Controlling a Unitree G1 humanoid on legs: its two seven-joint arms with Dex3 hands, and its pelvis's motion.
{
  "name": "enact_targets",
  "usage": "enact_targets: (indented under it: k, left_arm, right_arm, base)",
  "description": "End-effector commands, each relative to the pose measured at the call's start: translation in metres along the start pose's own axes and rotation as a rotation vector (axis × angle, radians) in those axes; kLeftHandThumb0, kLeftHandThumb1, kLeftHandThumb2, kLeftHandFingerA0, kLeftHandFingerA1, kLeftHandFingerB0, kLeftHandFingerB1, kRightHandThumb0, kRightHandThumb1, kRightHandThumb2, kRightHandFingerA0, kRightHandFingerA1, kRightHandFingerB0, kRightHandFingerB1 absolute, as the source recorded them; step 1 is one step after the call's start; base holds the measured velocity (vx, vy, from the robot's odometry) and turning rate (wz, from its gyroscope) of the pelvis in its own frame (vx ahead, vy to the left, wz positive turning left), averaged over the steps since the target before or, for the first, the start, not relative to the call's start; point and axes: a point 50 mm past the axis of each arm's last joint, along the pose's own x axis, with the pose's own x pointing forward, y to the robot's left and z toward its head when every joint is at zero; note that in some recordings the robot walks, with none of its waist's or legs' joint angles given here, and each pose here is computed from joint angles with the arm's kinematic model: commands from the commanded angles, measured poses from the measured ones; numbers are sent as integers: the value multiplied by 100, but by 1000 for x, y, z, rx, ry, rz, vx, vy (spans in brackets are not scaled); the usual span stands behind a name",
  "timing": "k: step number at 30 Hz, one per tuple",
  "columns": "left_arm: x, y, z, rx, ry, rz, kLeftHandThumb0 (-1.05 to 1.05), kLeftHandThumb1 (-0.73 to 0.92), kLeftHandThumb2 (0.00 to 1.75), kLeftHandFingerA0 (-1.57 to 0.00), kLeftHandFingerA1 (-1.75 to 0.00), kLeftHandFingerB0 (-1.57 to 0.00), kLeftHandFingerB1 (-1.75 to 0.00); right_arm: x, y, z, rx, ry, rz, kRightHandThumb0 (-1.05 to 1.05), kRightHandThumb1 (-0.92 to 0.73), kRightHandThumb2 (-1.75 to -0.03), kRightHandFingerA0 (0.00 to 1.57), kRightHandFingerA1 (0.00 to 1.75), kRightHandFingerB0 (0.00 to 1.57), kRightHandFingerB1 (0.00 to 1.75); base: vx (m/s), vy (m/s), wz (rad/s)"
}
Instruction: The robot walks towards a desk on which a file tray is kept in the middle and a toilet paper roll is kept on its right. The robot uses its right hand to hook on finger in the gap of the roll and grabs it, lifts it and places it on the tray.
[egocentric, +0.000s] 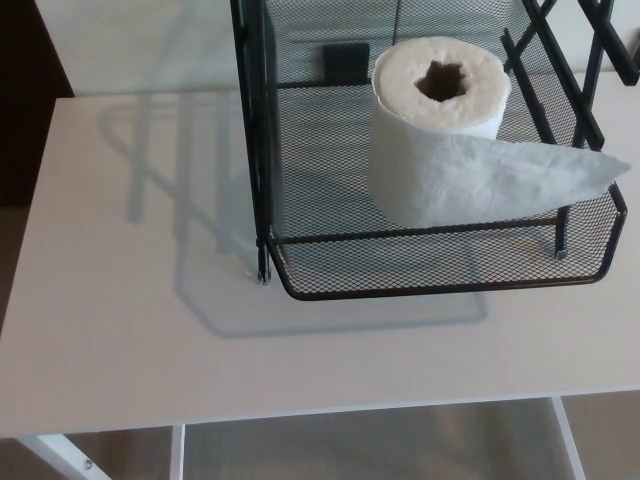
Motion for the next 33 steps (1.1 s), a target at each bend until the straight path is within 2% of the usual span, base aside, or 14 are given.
enact_targets:
  k: [1,2,3,5,7,9,13,14,16,20,21,24,26,33]
  left_arm:
    - [-3,13,5,-25,-40,39,-58,92,69,-28,-56,-30,-48]
    - [-4,14,4,-12,-45,36,-58,92,70,-26,-57,-29,-49]
    - [-4,13,3,-38,-43,46,-59,92,67,-27,-57,-32,-49]
    - [-6,16,1,-43,-39,43,-56,92,69,-23,-58,-28,-49]
    - [-6,17,-1,-32,-37,50,-57,92,69,-25,-57,-31,-49]
    - [-7,17,-5,-6,-2,48,-60,92,70,-26,-57,-29,-48]
    - [-6,13,-9,-56,-10,31,-58,92,70,-27,-58,-29,-49]
    - [-6,13,-10,-53,-13,29,-57,92,70,-27,-57,-30,-48]
    - [-8,13,-11,-114,-15,27,-57,92,68,-22,-57,-28,-48]
    - [-8,11,-16,-64,3,39,-56,92,68,-26,-56,-30,-48]
    - [-10,12,-22,-70,3,35,-58,92,67,-24,-57,-28,-49]
    - [-11,10,-29,-106,14,33,-57,92,67,-20,-58,-28,-51]
    - [-11,9,-29,-49,30,44,-58,92,67,-30,-57,-30,-49]
    - [-4,10,-11,37,27,55,-57,92,67,-25,-54,-28,-46]
  right_arm:
    - [-29,40,-114,-1366,446,-26,-87,-61,-52,10,132,42,78]
    - [-28,40,-115,-1258,498,-29,-85,-36,-87,20,88,40,69]
    - [-24,37,-120,-1122,576,-36,-80,-56,-49,9,135,39,76]
    - [-25,41,-129,-1088,534,17,-83,-45,-57,0,93,50,57]
    - [-27,45,-134,-1151,520,25,-80,-52,-52,15,131,63,65]
    - [-27,47,-141,-795,580,-141,-76,-70,-61,34,82,34,49]
    - [-30,56,-146,-1081,574,-18,-78,-82,-65,36,96,19,55]
    - [-32,57,-145,-984,528,-66,-75,-52,-100,50,86,27,61]
    - [-33,59,-145,-1029,507,-5,-77,-74,-62,48,87,38,50]
    - [-40,62,-146,-1308,394,78,-78,-83,-69,37,110,35,83]
    - [-33,65,-152,-1096,526,74,-65,-50,-68,39,139,31,64]
    - [-31,63,-155,-812,576,15,-65,-69,-62,51,111,33,56]
    - [-26,62,-158,367,694,-267,-48,-37,-82,37,73,39,64]
    - [-22,75,-155,-155,590,73,-84,-58,-68,30,60,45,38]
  base:
    - [0,0,0]
    - [0,0,0]
    - [0,0,0]
    - [0,0,0]
    - [0,0,0]
    - [0,0,0]
    - [0,0,0]
    - [0,0,0]
    - [0,0,0]
    - [0,0,0]
    - [0,0,0]
    - [0,0,0]
    - [0,0,0]
    - [0,0,0]
